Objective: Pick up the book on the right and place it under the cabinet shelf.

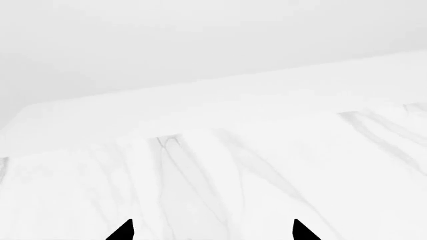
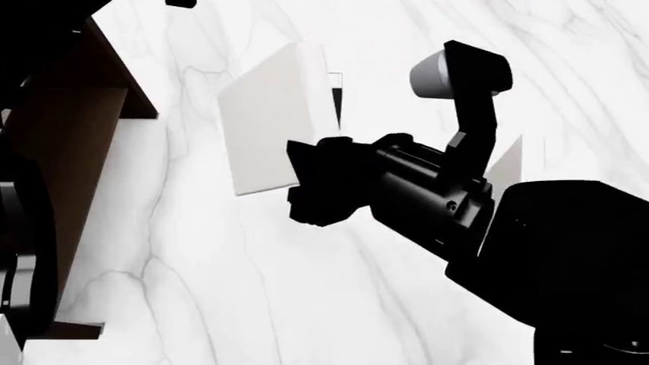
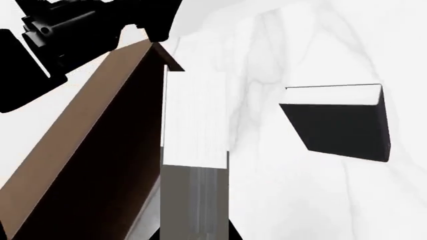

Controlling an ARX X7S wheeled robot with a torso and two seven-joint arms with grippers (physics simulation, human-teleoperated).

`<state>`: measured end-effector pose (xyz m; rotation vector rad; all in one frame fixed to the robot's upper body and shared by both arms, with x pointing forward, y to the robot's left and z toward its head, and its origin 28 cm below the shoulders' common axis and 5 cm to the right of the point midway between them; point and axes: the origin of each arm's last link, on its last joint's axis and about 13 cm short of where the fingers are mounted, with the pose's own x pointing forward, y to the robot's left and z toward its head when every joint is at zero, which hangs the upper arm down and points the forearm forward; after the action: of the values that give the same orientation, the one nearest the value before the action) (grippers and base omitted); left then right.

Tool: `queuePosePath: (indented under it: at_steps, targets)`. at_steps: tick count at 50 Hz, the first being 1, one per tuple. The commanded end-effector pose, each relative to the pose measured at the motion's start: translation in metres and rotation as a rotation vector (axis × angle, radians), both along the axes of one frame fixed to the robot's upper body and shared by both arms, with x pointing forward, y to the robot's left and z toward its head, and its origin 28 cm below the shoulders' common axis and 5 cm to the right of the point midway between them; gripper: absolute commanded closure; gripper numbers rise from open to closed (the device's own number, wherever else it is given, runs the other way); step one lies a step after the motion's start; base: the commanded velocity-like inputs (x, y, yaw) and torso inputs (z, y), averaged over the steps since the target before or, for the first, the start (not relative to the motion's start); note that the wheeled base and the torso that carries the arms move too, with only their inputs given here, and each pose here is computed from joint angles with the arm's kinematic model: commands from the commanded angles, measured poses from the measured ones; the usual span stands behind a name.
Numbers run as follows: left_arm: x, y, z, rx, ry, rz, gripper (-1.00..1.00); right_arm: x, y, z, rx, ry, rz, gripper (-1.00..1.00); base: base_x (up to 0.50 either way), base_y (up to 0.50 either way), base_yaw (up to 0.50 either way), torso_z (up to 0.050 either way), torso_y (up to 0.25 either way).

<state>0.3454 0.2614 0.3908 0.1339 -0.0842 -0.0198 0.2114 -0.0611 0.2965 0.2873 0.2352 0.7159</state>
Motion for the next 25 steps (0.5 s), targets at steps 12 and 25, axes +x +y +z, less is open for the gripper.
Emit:
queuePosePath:
  at_steps: [12, 25]
  targets:
    - [-0.001, 0.000, 0.000, 0.002, 0.002, 0.000, -1.00, 0.001, 0.038, -0.013, 0.186, 0.107, 0.132, 1.00, 0.00, 0.00, 0.00, 0.001, 0.002]
    - [-0.001, 0.000, 0.000, -0.003, 0.006, 0.001, -1.00, -0.003, 0.055, -0.016, 0.351, 0.193, 0.138, 1.00, 0.00, 0.00, 0.00, 0.000, 0.001]
